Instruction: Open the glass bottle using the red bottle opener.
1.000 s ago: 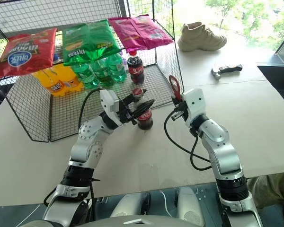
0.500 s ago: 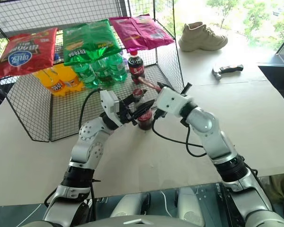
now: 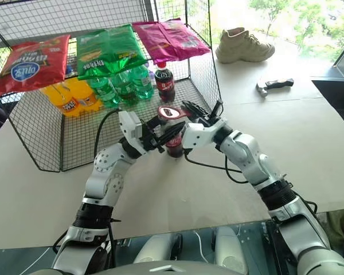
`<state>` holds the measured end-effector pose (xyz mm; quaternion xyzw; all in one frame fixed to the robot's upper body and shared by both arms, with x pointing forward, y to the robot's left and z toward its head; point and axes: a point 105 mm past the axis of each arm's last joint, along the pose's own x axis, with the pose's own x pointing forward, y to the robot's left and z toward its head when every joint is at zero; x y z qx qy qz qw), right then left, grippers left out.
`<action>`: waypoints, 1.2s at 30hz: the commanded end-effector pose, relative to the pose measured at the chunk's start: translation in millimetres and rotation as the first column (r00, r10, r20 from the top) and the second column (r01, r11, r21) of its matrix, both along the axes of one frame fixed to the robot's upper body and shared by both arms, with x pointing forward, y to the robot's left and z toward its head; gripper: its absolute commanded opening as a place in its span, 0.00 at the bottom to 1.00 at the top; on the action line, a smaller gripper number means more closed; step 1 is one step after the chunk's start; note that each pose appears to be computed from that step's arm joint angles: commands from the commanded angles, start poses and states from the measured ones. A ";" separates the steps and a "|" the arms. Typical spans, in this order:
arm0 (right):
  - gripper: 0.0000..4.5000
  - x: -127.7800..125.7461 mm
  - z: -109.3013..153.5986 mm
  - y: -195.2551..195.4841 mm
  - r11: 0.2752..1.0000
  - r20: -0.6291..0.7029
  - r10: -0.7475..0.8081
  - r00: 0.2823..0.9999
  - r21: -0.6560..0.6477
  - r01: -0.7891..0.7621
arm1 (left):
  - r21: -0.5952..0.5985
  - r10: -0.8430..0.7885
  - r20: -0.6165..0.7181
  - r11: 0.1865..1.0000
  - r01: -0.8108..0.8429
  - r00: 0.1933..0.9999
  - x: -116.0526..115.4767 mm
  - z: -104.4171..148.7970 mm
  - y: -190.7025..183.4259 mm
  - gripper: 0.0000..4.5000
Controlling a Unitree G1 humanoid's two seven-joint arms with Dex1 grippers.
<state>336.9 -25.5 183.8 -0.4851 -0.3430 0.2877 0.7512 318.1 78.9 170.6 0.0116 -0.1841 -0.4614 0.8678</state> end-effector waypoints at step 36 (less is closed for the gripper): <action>0.00 11.7 19.0 0.3 0.945 0.211 0.179 0.961 -0.308 -0.109 | 0.000 -0.043 -0.035 0.999 0.043 0.998 3.6 -6.8 -19.3 0.42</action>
